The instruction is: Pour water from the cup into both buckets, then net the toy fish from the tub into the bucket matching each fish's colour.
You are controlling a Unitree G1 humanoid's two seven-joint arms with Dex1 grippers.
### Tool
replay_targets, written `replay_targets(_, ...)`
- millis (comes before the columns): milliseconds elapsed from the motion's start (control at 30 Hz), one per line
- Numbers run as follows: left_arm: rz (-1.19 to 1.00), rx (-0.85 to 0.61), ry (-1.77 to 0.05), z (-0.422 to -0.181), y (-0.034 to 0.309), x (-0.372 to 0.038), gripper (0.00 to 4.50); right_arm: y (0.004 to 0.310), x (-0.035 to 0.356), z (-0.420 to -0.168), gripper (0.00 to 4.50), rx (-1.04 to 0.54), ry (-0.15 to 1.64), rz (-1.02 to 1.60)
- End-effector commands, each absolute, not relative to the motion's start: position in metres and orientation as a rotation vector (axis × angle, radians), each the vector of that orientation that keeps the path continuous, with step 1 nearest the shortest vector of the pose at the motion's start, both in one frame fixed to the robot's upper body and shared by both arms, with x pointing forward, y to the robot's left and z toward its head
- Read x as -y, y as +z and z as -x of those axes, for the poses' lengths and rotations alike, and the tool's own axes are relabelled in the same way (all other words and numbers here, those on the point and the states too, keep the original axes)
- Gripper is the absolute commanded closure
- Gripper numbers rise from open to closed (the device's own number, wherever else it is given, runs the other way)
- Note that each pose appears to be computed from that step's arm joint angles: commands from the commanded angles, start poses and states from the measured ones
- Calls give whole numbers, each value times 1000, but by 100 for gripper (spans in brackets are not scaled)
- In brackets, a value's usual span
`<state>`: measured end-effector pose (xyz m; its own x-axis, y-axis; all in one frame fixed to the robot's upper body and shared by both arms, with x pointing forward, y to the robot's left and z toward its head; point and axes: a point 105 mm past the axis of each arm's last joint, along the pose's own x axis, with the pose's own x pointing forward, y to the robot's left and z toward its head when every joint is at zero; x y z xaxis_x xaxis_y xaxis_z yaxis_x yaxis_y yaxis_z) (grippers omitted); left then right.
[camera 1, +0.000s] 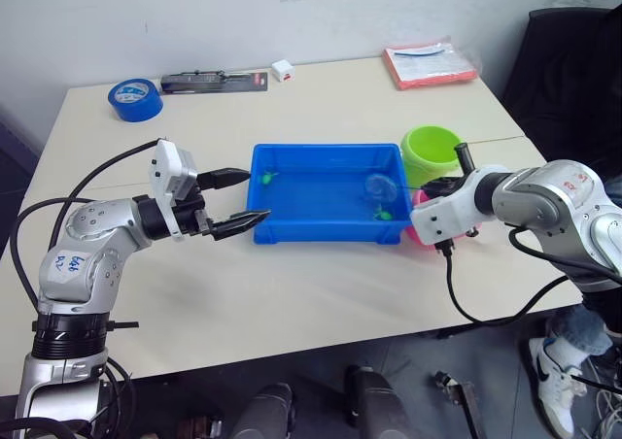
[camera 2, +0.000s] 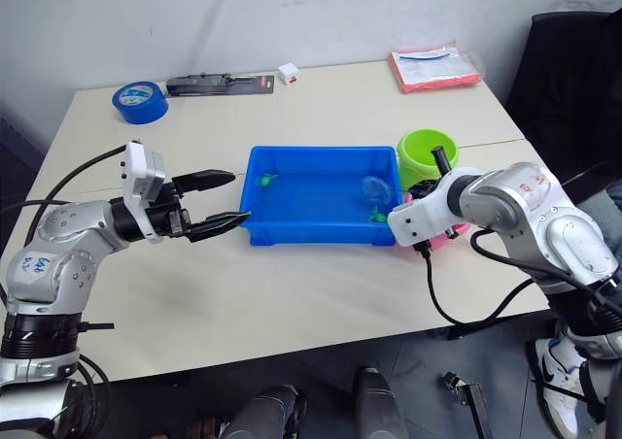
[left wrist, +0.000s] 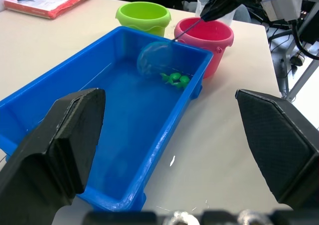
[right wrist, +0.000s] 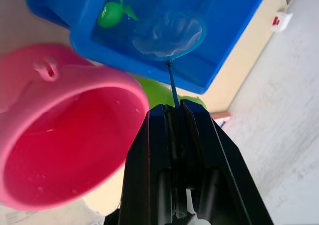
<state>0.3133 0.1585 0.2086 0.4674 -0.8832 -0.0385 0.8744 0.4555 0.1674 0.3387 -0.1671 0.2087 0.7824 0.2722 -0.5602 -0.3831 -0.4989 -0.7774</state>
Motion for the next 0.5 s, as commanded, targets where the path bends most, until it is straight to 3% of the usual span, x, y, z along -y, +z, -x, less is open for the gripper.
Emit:
replay_targets(33, -188, 110, -1095, -308, 219, -156, 0, 219, 158, -331, 372, -39, 806, 1891)
replay_targets(300, -187, 110, -1093, -307, 219, -156, 0, 226, 132, -339, 372, 27, 761, 1652)
replay_targets(500, -189, 107, -1089, -306, 219, -157, 0, 242, 142, -361, 372, 39, 585, 1646)
